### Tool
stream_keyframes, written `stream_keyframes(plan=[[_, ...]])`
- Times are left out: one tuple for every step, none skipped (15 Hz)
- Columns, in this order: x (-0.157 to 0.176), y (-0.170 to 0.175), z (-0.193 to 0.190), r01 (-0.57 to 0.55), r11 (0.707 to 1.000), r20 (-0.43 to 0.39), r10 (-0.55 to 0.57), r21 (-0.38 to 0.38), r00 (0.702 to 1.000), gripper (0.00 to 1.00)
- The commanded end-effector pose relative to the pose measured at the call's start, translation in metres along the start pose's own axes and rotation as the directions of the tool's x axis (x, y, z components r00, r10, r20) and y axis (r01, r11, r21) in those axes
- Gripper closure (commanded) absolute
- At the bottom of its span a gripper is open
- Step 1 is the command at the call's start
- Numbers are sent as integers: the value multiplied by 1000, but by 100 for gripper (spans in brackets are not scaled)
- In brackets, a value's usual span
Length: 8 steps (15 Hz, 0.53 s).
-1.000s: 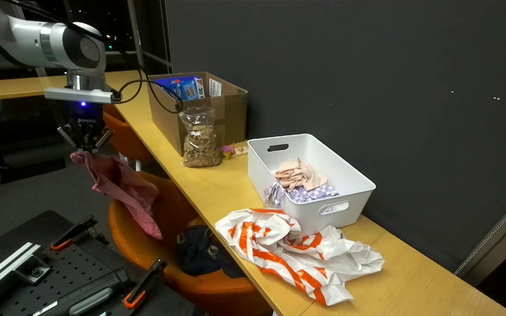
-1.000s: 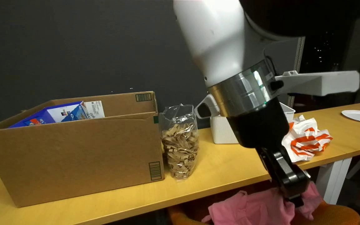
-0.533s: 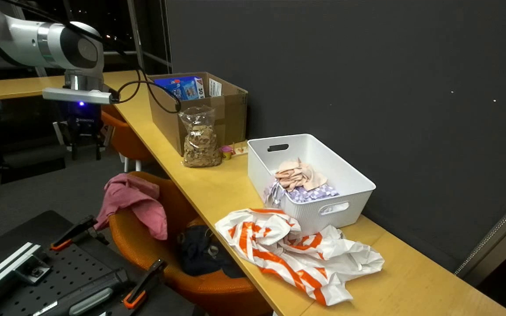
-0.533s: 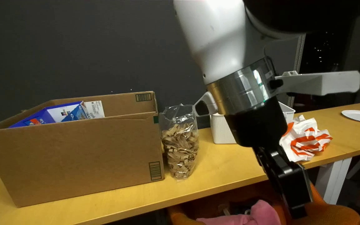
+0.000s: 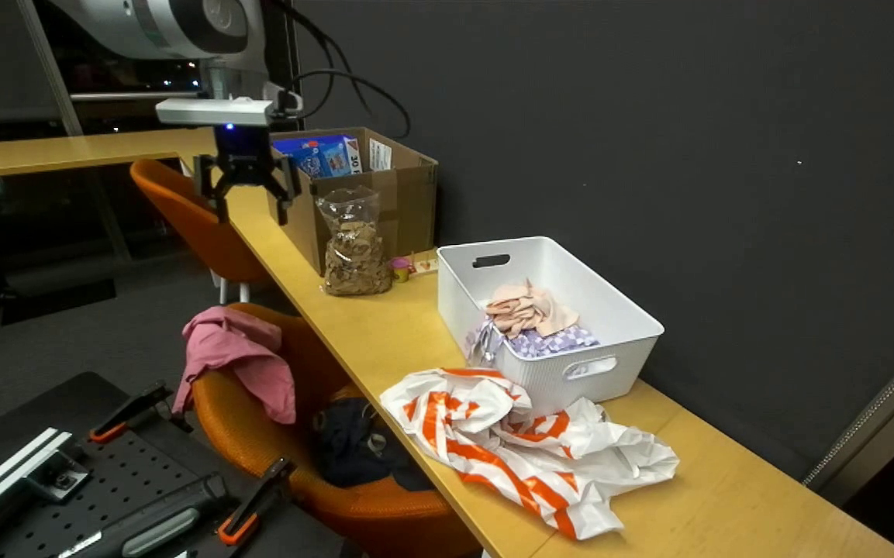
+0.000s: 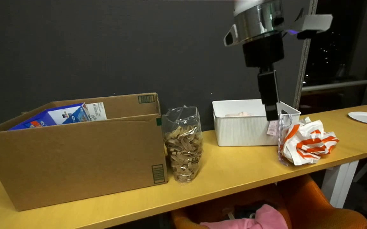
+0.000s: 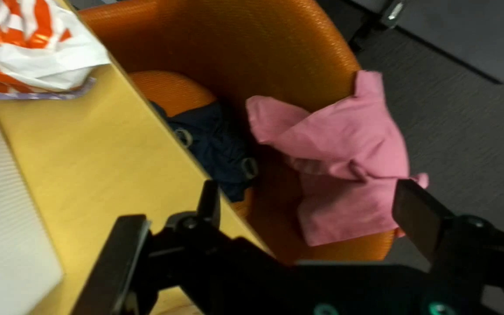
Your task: Take the clothing out of the basket
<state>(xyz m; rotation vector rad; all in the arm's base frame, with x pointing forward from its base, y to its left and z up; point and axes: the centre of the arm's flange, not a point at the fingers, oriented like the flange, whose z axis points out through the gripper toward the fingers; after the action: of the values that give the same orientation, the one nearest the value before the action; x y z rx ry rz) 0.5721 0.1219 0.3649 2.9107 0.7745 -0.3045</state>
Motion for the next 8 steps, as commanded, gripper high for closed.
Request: stream_keyframes(plan=[[-31,96,-32,-163,987,-131,160,-14,978,0],[-39,128,-40,-213,977,-169,209,-7,963,0],[-44,160,-45,-262,965,-209,255,-6,944,0],[-48,193,-49,-313,950,-248,301,-12,921,0],[-51,226,-53,-364,931,-289,345,-14,893,0],[-51,256,-55,-411,912,-329,384,-14,863,0],[-50,283,-57,-456,889,-372,417,-22,830,0],[-48,308,-56,-499,866,-411,448,-22,794,0]])
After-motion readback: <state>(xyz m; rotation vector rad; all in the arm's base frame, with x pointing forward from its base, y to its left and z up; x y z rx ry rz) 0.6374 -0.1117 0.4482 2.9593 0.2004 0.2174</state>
